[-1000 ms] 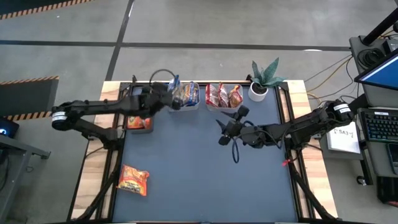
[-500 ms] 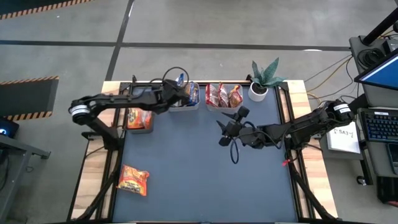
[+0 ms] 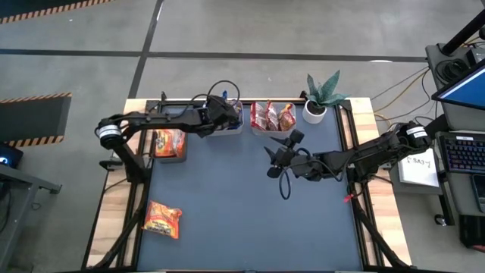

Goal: Sort Maruchan noodles
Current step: Put the blue noodle pack into the gray bin

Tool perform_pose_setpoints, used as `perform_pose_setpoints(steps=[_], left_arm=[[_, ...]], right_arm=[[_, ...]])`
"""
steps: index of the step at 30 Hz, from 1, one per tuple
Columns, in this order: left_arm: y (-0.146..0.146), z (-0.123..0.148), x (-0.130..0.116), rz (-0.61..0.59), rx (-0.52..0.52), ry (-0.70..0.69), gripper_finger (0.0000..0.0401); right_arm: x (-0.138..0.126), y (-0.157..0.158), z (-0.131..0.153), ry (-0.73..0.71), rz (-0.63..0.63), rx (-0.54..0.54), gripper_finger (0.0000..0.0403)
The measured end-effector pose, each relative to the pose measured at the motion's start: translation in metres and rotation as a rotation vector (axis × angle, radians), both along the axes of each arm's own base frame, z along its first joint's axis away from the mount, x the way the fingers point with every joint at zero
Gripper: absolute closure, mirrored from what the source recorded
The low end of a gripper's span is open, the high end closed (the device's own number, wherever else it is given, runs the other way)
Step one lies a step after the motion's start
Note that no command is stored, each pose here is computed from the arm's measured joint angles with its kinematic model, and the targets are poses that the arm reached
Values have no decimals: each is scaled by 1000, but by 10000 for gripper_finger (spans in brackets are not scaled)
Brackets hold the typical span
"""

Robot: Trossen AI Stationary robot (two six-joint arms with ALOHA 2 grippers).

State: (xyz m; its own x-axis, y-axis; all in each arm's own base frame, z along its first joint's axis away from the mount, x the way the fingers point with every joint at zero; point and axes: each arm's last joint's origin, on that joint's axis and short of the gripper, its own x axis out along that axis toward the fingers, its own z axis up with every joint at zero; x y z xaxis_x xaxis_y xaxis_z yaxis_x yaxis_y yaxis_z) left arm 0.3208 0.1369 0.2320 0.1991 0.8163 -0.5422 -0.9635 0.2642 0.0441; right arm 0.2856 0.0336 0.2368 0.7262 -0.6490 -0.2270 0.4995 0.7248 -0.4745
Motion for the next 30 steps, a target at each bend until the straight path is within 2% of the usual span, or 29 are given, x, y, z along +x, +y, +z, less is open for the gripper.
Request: perform_pose_setpoints(steps=[5, 9, 30], left_arm=[[-8, 0, 4, -12, -12, -37, 223], [-12, 0, 10, -35, -19, -90, 210], [-4, -33, 23, -21, -28, -42, 208]], right_arm=[[-1, 0, -2, 8, -4, 6, 216], [-1, 0, -2, 8, -4, 9, 216], [-1, 0, -2, 3, -6, 15, 216]])
